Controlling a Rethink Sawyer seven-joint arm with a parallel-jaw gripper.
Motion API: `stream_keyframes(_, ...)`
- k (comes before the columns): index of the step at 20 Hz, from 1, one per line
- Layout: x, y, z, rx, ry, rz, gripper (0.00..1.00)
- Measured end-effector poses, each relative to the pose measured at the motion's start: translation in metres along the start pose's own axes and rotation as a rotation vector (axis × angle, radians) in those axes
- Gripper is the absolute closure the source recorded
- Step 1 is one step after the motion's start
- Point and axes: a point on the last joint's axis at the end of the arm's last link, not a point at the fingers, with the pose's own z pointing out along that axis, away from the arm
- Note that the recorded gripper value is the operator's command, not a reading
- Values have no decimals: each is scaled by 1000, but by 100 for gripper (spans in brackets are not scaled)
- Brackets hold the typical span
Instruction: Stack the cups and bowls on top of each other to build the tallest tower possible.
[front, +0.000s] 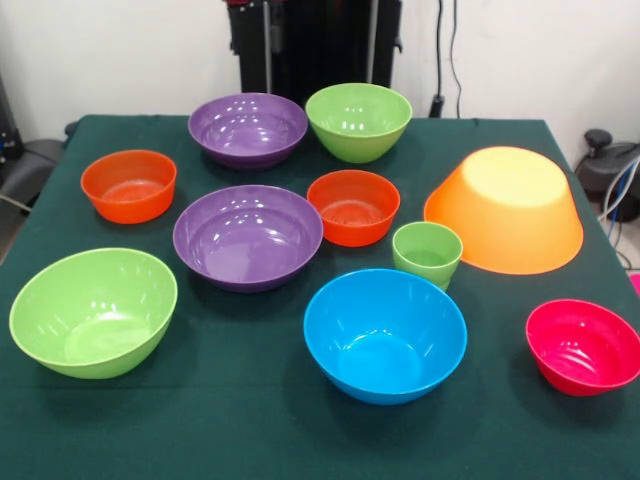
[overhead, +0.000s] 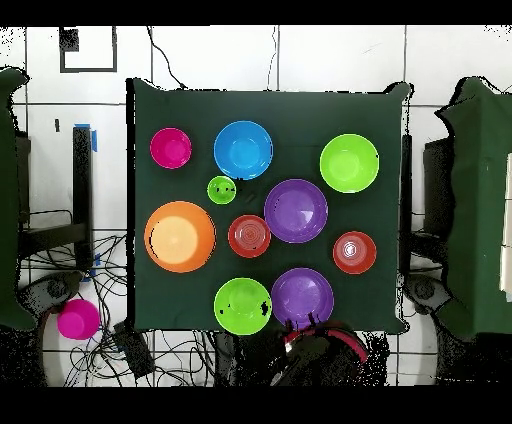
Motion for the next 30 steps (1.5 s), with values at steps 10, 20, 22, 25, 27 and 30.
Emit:
stream_keyframes(10, -56, -44, 24, 42, -80, -3, 0)
stream_keyframes(20, -92, -78, 43, 70, -121, -62, 0)
stream_keyframes(22, -100, -82, 47, 72, -123, -93, 0)
stream_keyframes(25, -114, -85, 51, 71, -124, -149, 0)
stream_keyframes(27, -128, -85, 55, 71, -121, -214, 0)
stream_keyframes(30, -143, -85, 57, 75, -117, -271, 0)
